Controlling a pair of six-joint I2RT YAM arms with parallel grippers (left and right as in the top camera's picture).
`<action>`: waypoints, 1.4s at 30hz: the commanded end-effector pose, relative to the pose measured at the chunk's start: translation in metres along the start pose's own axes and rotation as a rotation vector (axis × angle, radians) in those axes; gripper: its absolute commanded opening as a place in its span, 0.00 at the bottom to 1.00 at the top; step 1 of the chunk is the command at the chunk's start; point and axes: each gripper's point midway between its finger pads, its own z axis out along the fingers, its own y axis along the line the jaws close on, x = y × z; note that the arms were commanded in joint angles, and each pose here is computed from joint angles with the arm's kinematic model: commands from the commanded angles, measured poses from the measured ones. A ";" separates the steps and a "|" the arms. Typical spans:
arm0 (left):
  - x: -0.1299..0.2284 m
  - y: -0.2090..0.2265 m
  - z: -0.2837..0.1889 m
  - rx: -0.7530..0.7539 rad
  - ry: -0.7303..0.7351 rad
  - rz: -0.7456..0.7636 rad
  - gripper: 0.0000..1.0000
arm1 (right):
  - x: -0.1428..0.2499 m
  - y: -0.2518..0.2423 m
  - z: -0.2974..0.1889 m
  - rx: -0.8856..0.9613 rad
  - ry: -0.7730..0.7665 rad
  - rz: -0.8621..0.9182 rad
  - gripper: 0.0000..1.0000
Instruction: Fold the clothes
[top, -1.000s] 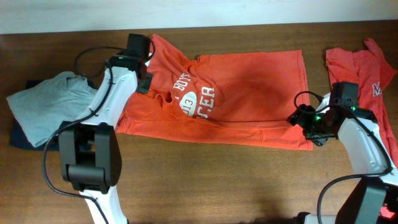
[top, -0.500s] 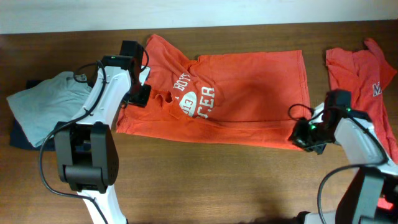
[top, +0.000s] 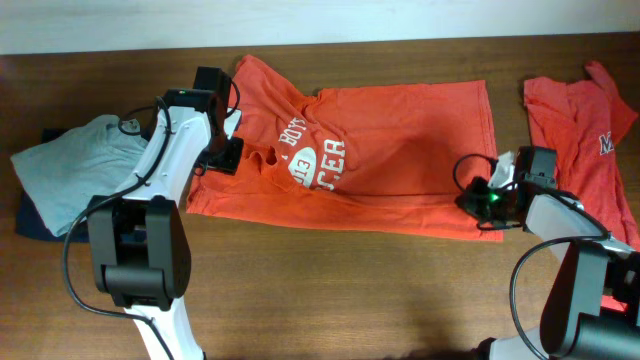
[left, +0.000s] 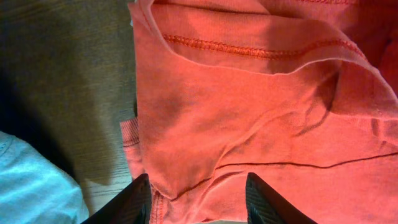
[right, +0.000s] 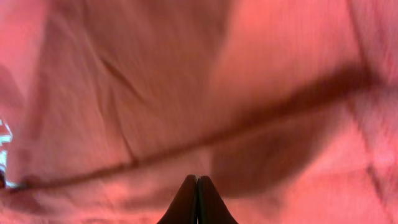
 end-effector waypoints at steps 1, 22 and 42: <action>-0.005 0.000 -0.007 0.010 -0.023 -0.018 0.49 | -0.019 0.009 0.002 -0.033 -0.074 -0.032 0.04; -0.003 0.000 -0.007 0.011 -0.012 -0.016 0.53 | 0.038 0.024 0.011 0.014 0.161 0.026 0.16; -0.003 0.000 -0.007 0.011 -0.013 -0.016 0.54 | 0.043 0.051 0.046 0.026 0.132 -0.129 0.04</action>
